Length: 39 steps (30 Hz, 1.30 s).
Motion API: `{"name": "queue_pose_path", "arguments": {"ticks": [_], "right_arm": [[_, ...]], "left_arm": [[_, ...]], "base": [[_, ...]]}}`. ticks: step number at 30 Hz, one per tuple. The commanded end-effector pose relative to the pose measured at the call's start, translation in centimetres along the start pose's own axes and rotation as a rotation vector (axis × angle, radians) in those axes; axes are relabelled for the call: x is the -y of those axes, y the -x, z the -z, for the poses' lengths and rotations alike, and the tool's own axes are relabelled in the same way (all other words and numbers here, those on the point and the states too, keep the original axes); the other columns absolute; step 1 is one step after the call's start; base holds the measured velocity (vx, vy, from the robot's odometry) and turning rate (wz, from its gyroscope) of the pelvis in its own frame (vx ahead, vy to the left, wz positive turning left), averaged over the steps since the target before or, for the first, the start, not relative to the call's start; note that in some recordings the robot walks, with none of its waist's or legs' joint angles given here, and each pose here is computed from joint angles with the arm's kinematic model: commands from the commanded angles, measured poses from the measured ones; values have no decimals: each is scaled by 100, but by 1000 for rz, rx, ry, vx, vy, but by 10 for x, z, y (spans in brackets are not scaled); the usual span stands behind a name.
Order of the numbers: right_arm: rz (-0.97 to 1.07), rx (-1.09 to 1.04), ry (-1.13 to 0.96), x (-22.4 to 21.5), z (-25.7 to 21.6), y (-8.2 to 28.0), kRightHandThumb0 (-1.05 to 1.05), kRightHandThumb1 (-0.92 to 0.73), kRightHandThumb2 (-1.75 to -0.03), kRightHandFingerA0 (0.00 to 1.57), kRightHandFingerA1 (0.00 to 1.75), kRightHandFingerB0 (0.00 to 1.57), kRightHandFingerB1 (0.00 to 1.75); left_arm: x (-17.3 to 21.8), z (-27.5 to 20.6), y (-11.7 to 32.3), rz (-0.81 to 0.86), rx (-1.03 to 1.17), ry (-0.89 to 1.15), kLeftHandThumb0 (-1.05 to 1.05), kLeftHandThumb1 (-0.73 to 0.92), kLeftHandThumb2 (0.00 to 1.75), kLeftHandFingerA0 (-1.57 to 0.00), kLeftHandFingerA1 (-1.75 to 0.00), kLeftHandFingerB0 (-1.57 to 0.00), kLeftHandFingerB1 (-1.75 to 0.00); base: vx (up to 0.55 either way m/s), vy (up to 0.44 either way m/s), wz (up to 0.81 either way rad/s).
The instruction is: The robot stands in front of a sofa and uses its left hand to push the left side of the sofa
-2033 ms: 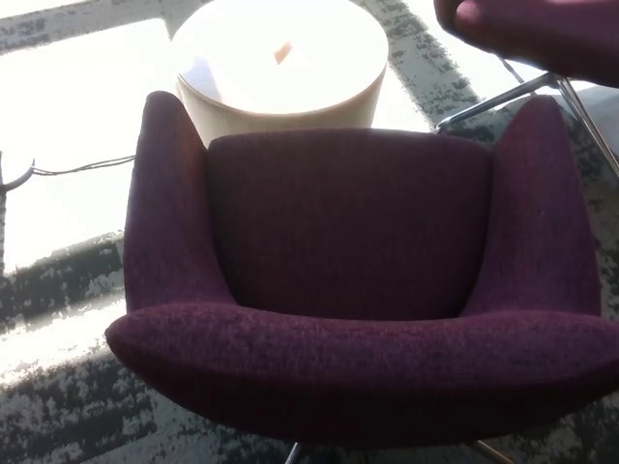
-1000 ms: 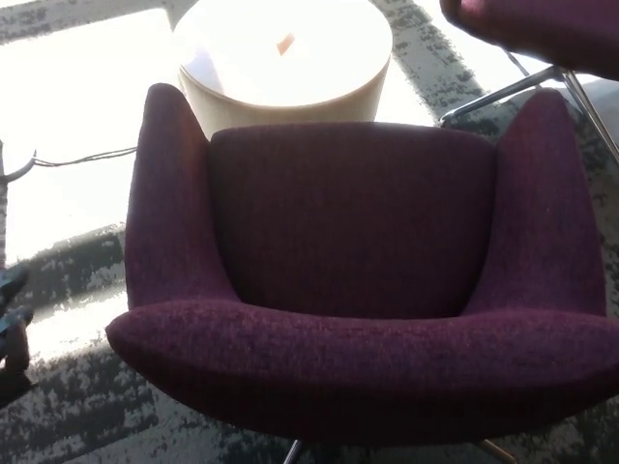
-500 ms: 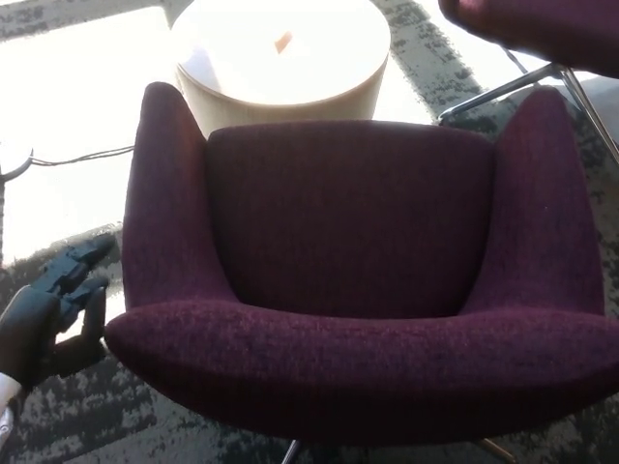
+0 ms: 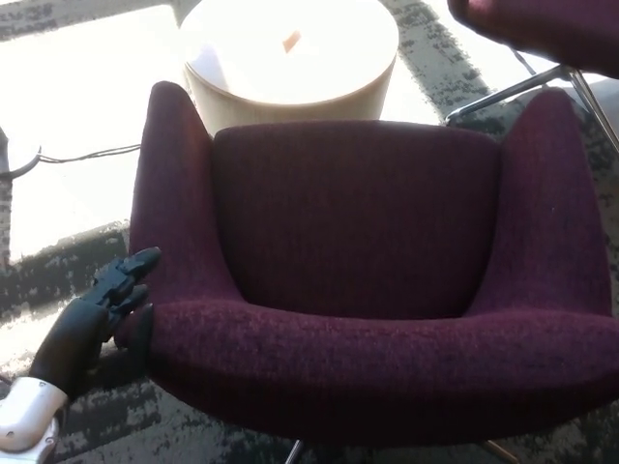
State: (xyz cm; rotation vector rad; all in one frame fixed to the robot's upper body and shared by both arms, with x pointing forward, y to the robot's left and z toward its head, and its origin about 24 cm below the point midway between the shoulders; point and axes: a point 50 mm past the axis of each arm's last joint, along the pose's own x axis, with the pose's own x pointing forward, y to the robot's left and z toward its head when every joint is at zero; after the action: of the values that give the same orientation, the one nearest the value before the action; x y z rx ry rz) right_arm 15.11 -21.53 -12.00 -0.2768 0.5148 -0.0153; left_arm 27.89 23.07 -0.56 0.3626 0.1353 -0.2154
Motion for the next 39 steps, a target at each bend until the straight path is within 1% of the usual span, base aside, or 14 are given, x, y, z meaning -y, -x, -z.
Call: {"name": "queue_pose_path", "arguments": {"ticks": [1, 11, 14, 15, 20, 21, 27, 28, 31, 32, 34, 35, 36, 39], "right_arm": [[20, 3, 4, 7, 1, 1, -67, -73, -68, 48, 41, 40, 37], [23, 0, 5, 8, 2, 2, -68, -75, -66, 50, 40, 42, 36], [18, 6, 31, 8, 1, 2, -62, -66, -104, 46, 57, 28, 47], [18, 3, 32, 8, 2, 2, -65, -66, -104, 44, 56, 28, 47], [17, -3, 34, 9, 3, 3, -65, -66, -104, 44, 56, 28, 47], [12, 0, 55, 10, 3, 3, -64, -81, -65, 48, 38, 44, 36], [23, -1, 52, 9, 3, 3, -65, -76, -66, 49, 39, 43, 36], [21, -1, 37, 9, 3, 3, -66, -74, -66, 50, 40, 43, 37], [21, -2, 30, 9, 3, 3, -68, -74, -67, 51, 41, 43, 37], [20, -2, 28, 9, 3, 3, -67, -74, -66, 51, 40, 44, 37], [17, -3, 36, 9, 4, 3, -66, -75, -66, 50, 40, 43, 37], [12, -1, 55, 10, 3, 3, -60, -65, -104, 42, 56, 28, 48], [11, -4, 61, 10, 3, 2, -64, -80, -65, 48, 38, 44, 36], [16, 1, 59, 10, 2, 2, -69, -74, -68, 51, 41, 44, 37]], "left_arm": [[24, 10, 6, 90, -31, -20, -84, 78, 118, -10, -48, -4, -32], [51, 9, 6, 164, -22, -44, -89, 79, 119, -12, -48, 0, -33], [55, 7, 7, 186, -15, -50, -82, 76, 118, -4, -45, -2, -31], [60, 6, 7, 197, -5, -44, -90, 92, 74, -10, -34, -11, -26], [69, 4, 8, 214, 9, -34, -90, 92, 74, -10, -34, -11, -26], [78, 3, 9, 242, 9, -36, -94, 82, 120, 0, -41, -15, -27], [90, 0, 8, 289, 23, -52, -84, 78, 118, 0, -41, -12, -29], [93, -1, 8, 297, 26, -47, -91, 87, 80, -7, -35, -9, -26], [96, -3, 9, 313, 32, -42, -81, 76, 115, -3, -38, -5, -29], [97, -4, 9, 318, 35, -41, -84, 92, 78, -5, -29, -7, -25], [104, -7, 9, 339, 63, -42, -88, 90, 80, -5, -30, -10, -26], [110, -9, 8, 348, 59, -70, -91, 92, 83, -7, -35, -11, -28], [113, -10, 8, 354, 55, -72, -81, 77, 116, -2, -44, -12, -39], [123, -14, 6, 394, 53, -72, -88, 81, 119, -7, -45, -8, -41]], "base": [[0, 0, 0], [0, 0, 0], [0, 0, 0], [0, 0, 0], [0, 0, 0], [0, 0, 0], [0, 0, 0], [0, 0, 0], [0, 0, 0], [0, 0, 0], [0, 0, 0], [0, 0, 0], [0, 0, 0], [0, 0, 0]]}}
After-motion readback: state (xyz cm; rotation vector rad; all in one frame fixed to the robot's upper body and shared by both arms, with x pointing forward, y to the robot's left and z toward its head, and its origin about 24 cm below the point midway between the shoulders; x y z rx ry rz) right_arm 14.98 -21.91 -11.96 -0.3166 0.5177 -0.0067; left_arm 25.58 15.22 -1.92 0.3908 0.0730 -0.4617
